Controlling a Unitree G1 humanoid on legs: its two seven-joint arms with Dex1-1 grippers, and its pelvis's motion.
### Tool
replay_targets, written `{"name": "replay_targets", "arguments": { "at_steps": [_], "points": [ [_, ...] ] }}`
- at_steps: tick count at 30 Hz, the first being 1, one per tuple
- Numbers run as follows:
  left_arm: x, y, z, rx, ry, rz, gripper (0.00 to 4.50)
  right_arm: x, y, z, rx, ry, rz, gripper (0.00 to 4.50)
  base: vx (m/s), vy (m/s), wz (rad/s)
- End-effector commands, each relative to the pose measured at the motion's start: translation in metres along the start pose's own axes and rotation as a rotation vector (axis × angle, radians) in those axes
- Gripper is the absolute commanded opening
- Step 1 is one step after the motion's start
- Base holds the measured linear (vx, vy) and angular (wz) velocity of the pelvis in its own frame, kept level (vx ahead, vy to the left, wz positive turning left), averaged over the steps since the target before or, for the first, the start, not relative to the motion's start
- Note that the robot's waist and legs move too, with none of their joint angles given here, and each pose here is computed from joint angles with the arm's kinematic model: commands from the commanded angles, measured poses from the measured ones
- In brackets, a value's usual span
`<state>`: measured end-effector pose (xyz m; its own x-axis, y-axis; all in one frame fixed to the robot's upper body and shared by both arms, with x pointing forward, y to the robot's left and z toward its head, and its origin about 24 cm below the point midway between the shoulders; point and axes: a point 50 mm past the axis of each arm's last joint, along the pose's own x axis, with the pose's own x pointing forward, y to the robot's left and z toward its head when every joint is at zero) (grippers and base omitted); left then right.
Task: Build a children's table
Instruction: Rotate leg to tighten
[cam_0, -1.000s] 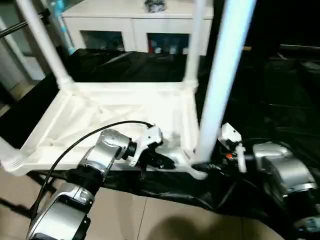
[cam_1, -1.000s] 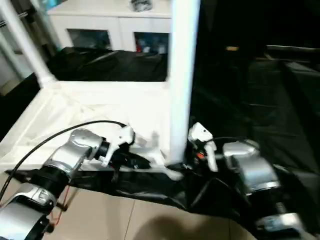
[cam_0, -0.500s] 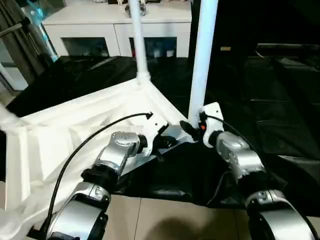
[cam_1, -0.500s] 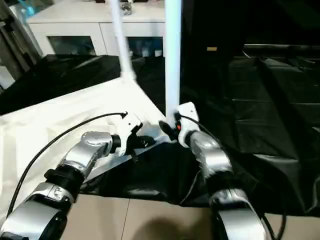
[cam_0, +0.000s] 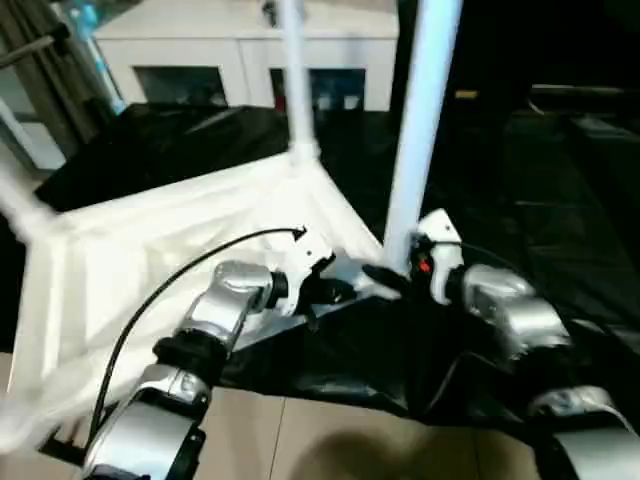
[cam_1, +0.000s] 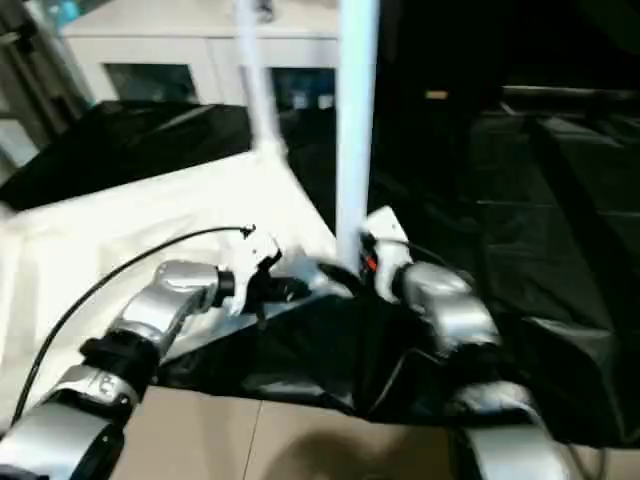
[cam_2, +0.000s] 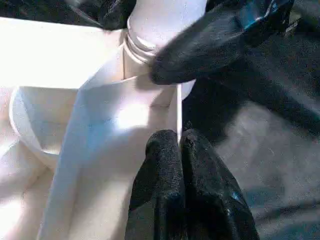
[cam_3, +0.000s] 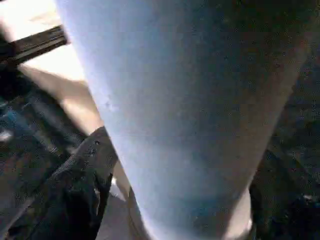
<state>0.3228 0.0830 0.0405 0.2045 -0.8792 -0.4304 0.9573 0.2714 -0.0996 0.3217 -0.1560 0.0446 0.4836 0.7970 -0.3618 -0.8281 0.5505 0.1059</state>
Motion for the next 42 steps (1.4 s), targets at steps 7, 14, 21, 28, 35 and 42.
{"name": "replay_targets", "arguments": {
  "at_steps": [7,14,21,28,35,42],
  "points": [
    [-0.003,-0.010,0.014,0.125,-0.017,-0.176,0.00,-0.015,0.044,-0.015,-0.032,0.127,0.498,3.63,0.000,0.000,0.00],
    [-0.009,-0.009,0.011,0.126,0.005,-0.203,0.00,-0.022,0.046,-0.016,-0.032,0.160,0.534,3.63,0.000,0.000,0.00],
    [-0.008,-0.010,0.010,0.120,-0.004,-0.204,0.00,-0.017,0.049,-0.015,-0.009,0.142,0.513,3.07,0.000,0.000,0.00],
    [-0.001,-0.011,0.013,0.085,-0.039,-0.156,0.00,-0.005,0.046,-0.024,0.042,0.091,0.391,2.64,0.000,0.000,0.00],
    [0.012,-0.006,0.018,0.050,-0.065,-0.022,0.00,0.024,0.036,-0.036,0.108,0.061,0.074,2.58,0.000,0.000,0.00],
    [0.028,0.002,0.027,-0.025,-0.085,0.177,0.00,0.069,0.029,-0.023,0.179,0.022,-0.302,2.58,0.000,0.000,0.00]
  ]
}}
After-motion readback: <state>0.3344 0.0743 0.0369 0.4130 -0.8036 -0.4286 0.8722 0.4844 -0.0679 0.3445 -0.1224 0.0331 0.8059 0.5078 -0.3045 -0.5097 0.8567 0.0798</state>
